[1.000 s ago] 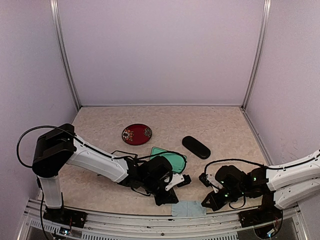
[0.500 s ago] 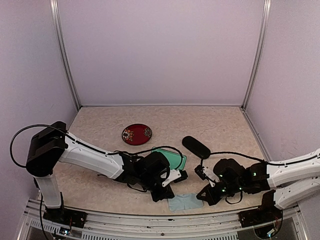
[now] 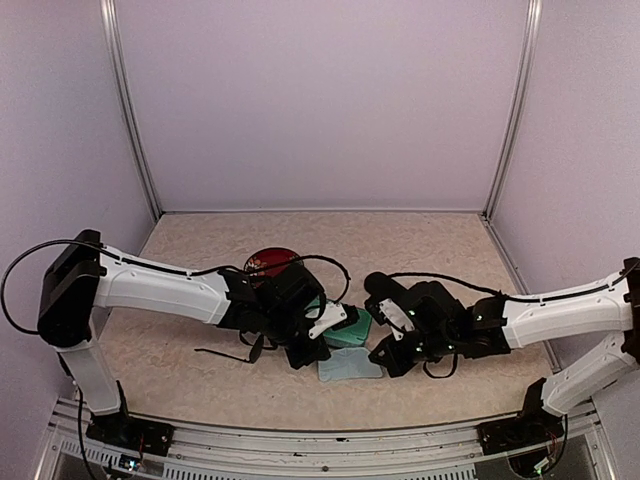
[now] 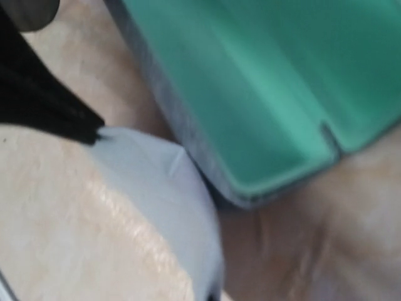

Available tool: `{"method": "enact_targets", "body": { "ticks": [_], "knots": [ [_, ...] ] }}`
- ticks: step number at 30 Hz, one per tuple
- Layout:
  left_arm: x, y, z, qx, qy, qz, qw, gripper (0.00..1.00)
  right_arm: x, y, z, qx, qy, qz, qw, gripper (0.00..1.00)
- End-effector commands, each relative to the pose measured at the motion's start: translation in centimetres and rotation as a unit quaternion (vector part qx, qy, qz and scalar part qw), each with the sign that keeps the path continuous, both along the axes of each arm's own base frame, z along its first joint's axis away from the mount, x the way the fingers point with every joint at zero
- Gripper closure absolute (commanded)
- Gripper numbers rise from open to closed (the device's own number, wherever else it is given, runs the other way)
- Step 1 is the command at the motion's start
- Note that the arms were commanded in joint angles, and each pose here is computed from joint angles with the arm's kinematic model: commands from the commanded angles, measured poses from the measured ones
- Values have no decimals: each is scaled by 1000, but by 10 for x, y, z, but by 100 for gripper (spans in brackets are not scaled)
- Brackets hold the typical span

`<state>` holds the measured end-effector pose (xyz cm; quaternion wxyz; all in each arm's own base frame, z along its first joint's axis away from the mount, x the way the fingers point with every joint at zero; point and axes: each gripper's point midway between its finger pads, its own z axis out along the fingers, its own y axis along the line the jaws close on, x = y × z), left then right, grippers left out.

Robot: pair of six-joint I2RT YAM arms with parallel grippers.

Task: Organize the sunglasses
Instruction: Place the folded cleaning cloth in the sunglasses case.

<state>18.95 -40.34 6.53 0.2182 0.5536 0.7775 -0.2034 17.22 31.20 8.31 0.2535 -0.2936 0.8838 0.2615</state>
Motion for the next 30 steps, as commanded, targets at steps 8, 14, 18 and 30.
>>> {"method": "enact_targets", "body": {
  "ticks": [8,14,18,30],
  "knots": [
    [45,30,28,65,-43,19,997,100,39,30,17,27,-46,11,999,100],
    [61,33,44,79,-46,19,996,100,50,36,23,44,-46,8,998,100],
    [76,34,45,84,-44,22,995,100,60,35,21,47,-39,0,998,100],
    [97,40,25,102,-20,37,994,100,74,34,-1,41,-11,-5,999,100]
  ]
}}
